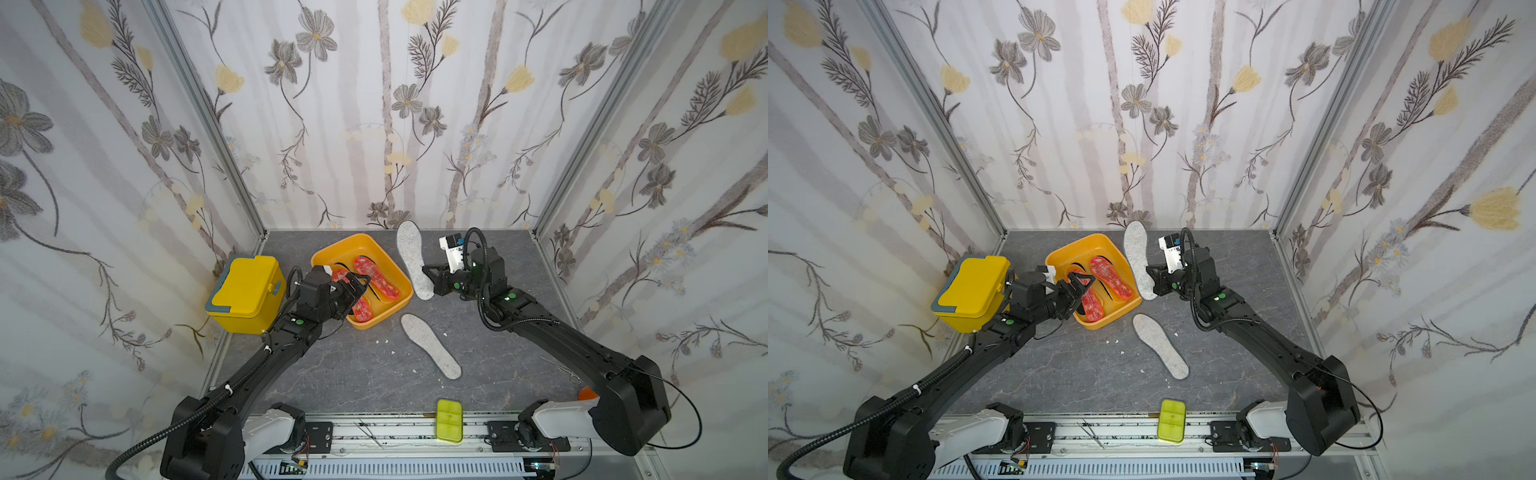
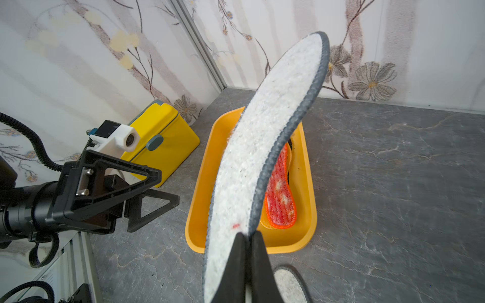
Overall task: Put the insoles into the storage box
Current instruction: Pick up the insole from the center of the board, then place the insole in the storage box.
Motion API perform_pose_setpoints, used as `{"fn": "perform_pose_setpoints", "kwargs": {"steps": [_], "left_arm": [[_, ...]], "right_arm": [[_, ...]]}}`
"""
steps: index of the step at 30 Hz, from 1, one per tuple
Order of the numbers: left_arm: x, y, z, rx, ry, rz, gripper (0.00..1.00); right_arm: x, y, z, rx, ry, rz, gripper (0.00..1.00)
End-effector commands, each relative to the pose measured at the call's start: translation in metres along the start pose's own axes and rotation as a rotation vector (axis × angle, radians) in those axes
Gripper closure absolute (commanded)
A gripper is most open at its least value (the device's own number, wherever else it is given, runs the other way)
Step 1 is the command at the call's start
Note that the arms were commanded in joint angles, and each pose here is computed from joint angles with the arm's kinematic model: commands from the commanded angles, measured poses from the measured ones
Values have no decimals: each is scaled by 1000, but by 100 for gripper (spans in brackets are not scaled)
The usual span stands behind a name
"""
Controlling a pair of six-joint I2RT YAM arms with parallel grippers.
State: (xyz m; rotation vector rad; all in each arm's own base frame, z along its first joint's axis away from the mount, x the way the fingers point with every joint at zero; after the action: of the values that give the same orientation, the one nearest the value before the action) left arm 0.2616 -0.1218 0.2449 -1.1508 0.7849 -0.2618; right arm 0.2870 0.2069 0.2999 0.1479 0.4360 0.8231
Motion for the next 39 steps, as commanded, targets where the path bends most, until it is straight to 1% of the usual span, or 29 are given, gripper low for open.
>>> {"fn": "perform_pose_setpoints", "kwargs": {"steps": [1, 9, 19, 21, 22, 23, 26, 33, 39], "left_arm": [[2, -9, 0, 15, 0, -53, 4], [0, -13, 0, 20, -22, -74, 5], [-2, -16, 2, 20, -38, -91, 11], [-1, -14, 2, 18, -38, -86, 16], [0, -15, 2, 17, -36, -88, 19], [1, -15, 2, 17, -33, -88, 22], [1, -14, 2, 17, -39, -87, 33], [-1, -18, 3, 25, -49, -101, 41], [0, -20, 4, 29, -48, -111, 52]], "right_arm": [[13, 15, 5, -30, -16, 62, 100], [50, 44, -5, -52, 50, 158, 100], [65, 60, -13, -60, 83, 214, 100], [65, 64, -12, -64, 83, 225, 100], [65, 66, -12, -65, 82, 228, 100], [73, 64, -20, -60, 109, 225, 100], [74, 65, -21, -61, 112, 225, 100], [74, 66, -22, -62, 116, 223, 100], [76, 67, -25, -61, 123, 226, 100]]}}
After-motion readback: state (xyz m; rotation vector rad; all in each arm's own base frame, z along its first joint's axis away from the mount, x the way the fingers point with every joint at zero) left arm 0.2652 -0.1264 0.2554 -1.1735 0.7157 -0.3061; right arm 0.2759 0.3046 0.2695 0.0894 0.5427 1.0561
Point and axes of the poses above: each gripper's point midway between its finger pads, its own x axis out along the fingers, its own y axis along the line the jaws close on, z = x × y, the point moved 10 cm from there along -x, back along the fingers, and after that the axes turned 6 degrees about -x, right-handed, at the moved point
